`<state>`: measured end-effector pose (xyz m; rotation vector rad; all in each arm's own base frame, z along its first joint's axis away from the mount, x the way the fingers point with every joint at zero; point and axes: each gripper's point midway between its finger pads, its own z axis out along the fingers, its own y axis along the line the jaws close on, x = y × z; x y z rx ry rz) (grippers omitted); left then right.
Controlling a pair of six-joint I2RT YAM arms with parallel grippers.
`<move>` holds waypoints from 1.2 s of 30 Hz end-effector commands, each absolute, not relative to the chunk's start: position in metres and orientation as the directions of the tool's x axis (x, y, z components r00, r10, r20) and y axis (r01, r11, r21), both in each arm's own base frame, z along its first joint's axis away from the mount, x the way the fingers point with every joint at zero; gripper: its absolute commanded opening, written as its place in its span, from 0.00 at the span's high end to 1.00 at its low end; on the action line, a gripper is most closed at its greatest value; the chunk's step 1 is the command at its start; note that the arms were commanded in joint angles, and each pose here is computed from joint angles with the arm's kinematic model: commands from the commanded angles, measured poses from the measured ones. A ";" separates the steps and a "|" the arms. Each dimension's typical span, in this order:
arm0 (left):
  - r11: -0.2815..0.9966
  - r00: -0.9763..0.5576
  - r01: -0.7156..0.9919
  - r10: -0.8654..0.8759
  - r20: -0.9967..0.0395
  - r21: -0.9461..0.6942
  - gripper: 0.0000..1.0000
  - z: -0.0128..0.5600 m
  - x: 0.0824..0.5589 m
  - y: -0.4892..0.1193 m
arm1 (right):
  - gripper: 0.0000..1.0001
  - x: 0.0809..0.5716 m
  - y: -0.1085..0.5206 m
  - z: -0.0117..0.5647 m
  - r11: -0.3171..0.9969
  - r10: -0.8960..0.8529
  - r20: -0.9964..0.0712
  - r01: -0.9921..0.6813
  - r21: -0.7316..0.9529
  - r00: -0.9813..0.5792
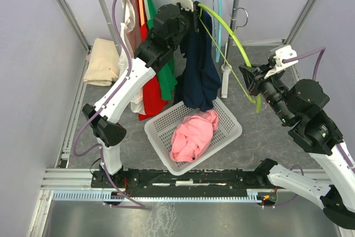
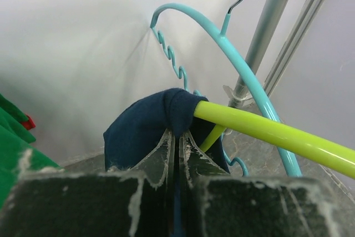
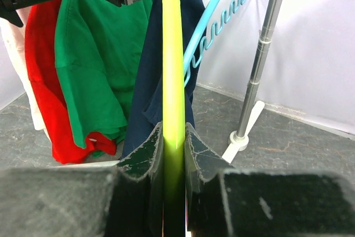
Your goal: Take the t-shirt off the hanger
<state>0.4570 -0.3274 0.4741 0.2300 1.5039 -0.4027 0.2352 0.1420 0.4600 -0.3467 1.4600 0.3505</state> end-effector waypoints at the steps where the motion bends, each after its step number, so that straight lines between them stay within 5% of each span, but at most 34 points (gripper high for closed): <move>1: 0.965 0.131 0.228 -0.162 -0.978 -0.130 0.97 0.513 0.489 -0.262 | 0.98 0.210 0.128 0.498 0.885 0.098 -0.976 -0.466 -0.003 0.194; 14: 0.964 0.179 0.190 -0.219 -0.959 -0.185 0.97 0.536 0.501 -0.224 | 0.98 0.213 0.121 0.495 0.903 0.075 -0.978 -0.429 -0.016 0.193; 24: 0.890 0.096 0.436 -0.195 -0.976 -0.134 0.97 0.527 0.465 -0.257 | 0.98 0.236 0.116 0.487 0.946 0.056 -0.986 -0.325 0.002 0.159; 36: 0.835 0.048 0.540 -0.155 -0.987 -0.105 0.97 0.516 0.440 -0.268 | 0.98 0.251 0.127 0.485 0.950 0.078 -0.986 -0.312 0.029 0.144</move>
